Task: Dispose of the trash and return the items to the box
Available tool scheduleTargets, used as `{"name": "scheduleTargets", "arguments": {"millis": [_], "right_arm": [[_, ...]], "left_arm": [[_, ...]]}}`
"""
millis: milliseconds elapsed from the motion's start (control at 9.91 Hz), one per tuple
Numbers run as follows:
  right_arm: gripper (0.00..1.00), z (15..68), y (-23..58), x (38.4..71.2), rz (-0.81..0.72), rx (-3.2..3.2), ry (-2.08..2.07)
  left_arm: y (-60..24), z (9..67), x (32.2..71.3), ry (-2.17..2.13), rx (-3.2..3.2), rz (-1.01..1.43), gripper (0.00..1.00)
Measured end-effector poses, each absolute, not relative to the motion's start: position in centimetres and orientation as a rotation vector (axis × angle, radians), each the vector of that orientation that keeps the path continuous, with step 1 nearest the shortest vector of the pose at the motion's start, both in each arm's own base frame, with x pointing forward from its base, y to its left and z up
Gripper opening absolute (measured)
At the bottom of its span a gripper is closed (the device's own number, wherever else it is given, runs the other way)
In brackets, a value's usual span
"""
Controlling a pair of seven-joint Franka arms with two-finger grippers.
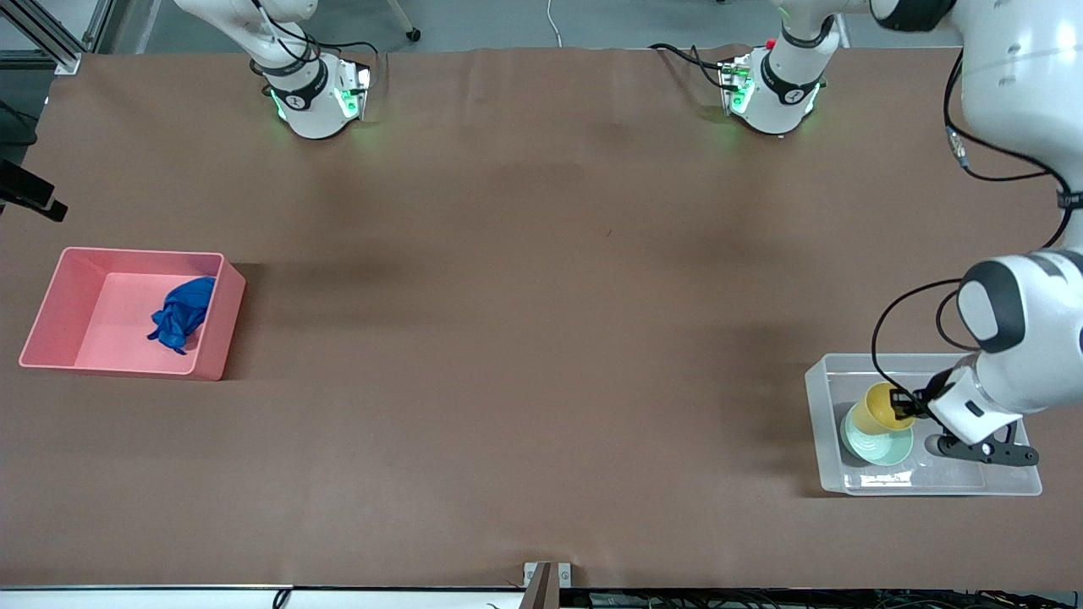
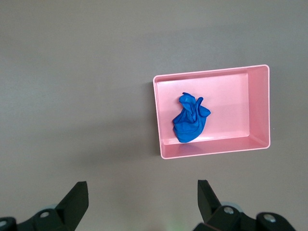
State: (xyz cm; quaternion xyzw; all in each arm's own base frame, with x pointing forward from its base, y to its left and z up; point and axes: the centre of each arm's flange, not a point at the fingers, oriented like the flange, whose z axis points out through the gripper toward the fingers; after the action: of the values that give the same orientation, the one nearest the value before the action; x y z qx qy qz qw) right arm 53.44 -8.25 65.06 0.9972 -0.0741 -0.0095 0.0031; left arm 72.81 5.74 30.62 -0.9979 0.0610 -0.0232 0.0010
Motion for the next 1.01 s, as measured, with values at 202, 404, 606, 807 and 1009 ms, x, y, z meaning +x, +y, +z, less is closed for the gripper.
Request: {"name": "scheduleTargets", "arguments": {"millis": [202, 404, 606, 807, 1009], "right_arm": [[1.0, 65.1, -8.3, 53.4, -0.031, 3.127, -0.233], [1.0, 65.0, -8.3, 53.4, -0.032, 3.127, -0.233], [1.0, 65.1, -8.3, 53.4, -0.028, 3.126, -0.234], [1.0, 66.7, -8.4, 53.3, 0.013, 3.118, -0.235], [1.0, 67.4, -8.3, 53.3, 0.019, 3.116, -0.234]], "left_arm": [[6.9, 27.7, 73.0, 0.167, -3.126, -0.053, 0.03], [7.3, 26.3, 73.1, 0.158, -3.122, -0.057, 0.07], [8.0, 27.1, 73.5, 0.147, -3.115, -0.098, 0.26], [8.1, 32.0, 74.3, 0.144, -3.103, -0.216, 0.56], [7.4, 41.3, 73.4, 0.156, -3.101, -0.338, 0.82]]}}
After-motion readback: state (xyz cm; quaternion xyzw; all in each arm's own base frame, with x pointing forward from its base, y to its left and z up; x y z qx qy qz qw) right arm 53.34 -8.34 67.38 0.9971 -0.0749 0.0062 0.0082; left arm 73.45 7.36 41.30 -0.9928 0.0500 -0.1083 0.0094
